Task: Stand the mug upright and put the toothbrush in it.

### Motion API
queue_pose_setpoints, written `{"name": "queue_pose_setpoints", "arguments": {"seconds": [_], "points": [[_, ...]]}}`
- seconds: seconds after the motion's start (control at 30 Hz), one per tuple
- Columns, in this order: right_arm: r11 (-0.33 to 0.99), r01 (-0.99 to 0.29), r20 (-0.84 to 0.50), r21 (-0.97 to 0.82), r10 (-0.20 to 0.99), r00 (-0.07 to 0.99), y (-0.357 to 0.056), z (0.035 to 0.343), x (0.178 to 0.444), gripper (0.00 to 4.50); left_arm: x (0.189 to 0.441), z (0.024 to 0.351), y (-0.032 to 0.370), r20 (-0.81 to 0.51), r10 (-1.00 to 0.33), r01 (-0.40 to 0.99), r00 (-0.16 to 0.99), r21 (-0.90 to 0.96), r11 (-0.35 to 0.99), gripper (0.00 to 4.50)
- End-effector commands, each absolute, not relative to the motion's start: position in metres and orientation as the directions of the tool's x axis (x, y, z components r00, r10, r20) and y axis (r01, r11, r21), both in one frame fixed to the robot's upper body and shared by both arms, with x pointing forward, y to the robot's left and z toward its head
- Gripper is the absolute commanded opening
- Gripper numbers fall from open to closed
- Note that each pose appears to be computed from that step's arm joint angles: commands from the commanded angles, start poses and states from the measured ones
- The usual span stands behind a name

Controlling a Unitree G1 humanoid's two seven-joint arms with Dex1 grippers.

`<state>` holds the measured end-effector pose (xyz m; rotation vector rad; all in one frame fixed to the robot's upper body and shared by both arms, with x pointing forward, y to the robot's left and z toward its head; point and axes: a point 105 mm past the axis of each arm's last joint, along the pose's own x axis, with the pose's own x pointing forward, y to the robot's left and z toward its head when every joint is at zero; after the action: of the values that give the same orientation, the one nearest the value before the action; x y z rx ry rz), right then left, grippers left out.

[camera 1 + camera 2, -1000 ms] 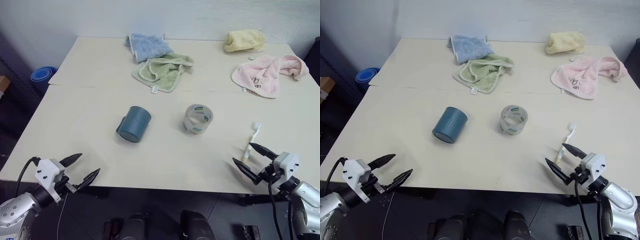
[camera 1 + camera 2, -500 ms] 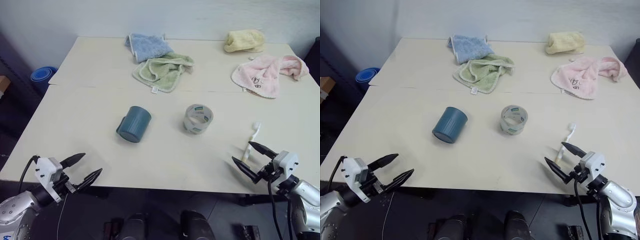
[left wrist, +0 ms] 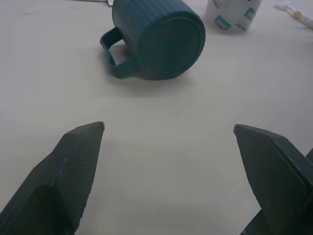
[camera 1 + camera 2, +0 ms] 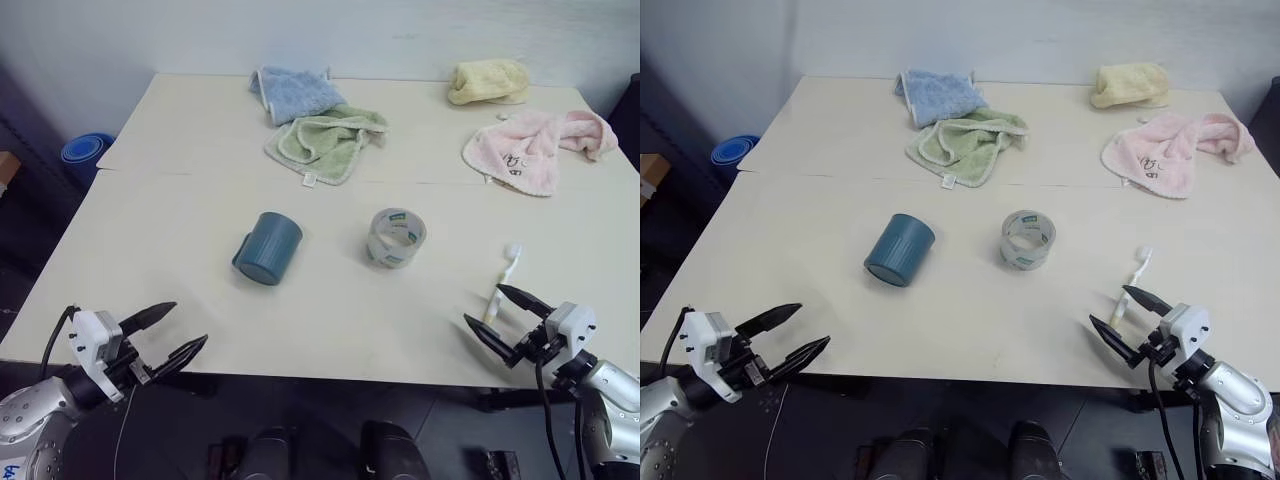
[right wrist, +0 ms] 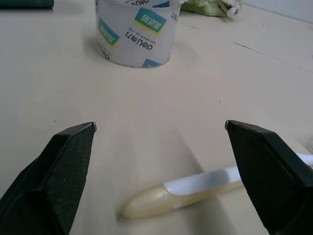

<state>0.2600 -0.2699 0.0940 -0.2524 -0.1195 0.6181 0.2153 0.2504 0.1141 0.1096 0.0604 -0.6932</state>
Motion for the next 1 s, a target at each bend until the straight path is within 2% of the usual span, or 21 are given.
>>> {"name": "queue_pose_setpoints", "arguments": {"seconds": [0.03,0.4,0.53,0.6,0.7,0.8,0.83,0.93,1.0], "points": [[0.781,-0.554,0.060,-0.287,0.592,0.804,-0.269,0.099,0.260,4.42,0.214,0.124,0.250,-0.071,-0.646,0.650,0.760,0.107,0.752,4.50],[0.754,-0.582,0.113,-0.304,0.636,0.764,-0.254,0.116,0.266,4.42,0.216,0.126,0.246,-0.056,-0.663,0.665,0.746,0.104,0.740,4.50],[0.688,-0.642,0.147,-0.338,0.712,0.687,-0.232,0.138,0.269,4.42,0.219,0.134,0.244,-0.022,-0.673,0.673,0.740,0.060,0.738,4.50],[0.589,-0.697,0.126,-0.409,0.793,0.596,-0.213,0.149,0.266,4.42,0.225,0.136,0.249,-0.023,-0.645,0.645,0.764,0.045,0.763,4.50],[0.530,-0.733,0.168,-0.426,0.843,0.511,-0.192,0.166,0.264,4.42,0.238,0.148,0.258,-0.007,-0.602,0.602,0.798,0.007,0.798,4.50],[0.480,-0.764,0.110,-0.431,0.868,0.484,-0.182,0.172,0.269,4.42,0.245,0.168,0.249,0.029,-0.645,0.645,0.764,0.001,0.764,4.50],[0.494,-0.756,0.095,-0.429,0.857,0.506,-0.179,0.176,0.278,4.42,0.245,0.171,0.246,0.035,-0.665,0.664,0.746,0.017,0.747,4.50],[0.496,-0.785,-0.043,-0.371,0.835,0.548,-0.171,0.180,0.301,4.42,0.238,0.172,0.227,0.032,-0.763,0.763,0.645,0.020,0.646,4.50],[0.444,-0.807,-0.168,-0.389,0.827,0.536,-0.165,0.177,0.309,4.42,0.232,0.172,0.211,0.023,-0.825,0.825,0.565,0.012,0.565,4.50]]}}
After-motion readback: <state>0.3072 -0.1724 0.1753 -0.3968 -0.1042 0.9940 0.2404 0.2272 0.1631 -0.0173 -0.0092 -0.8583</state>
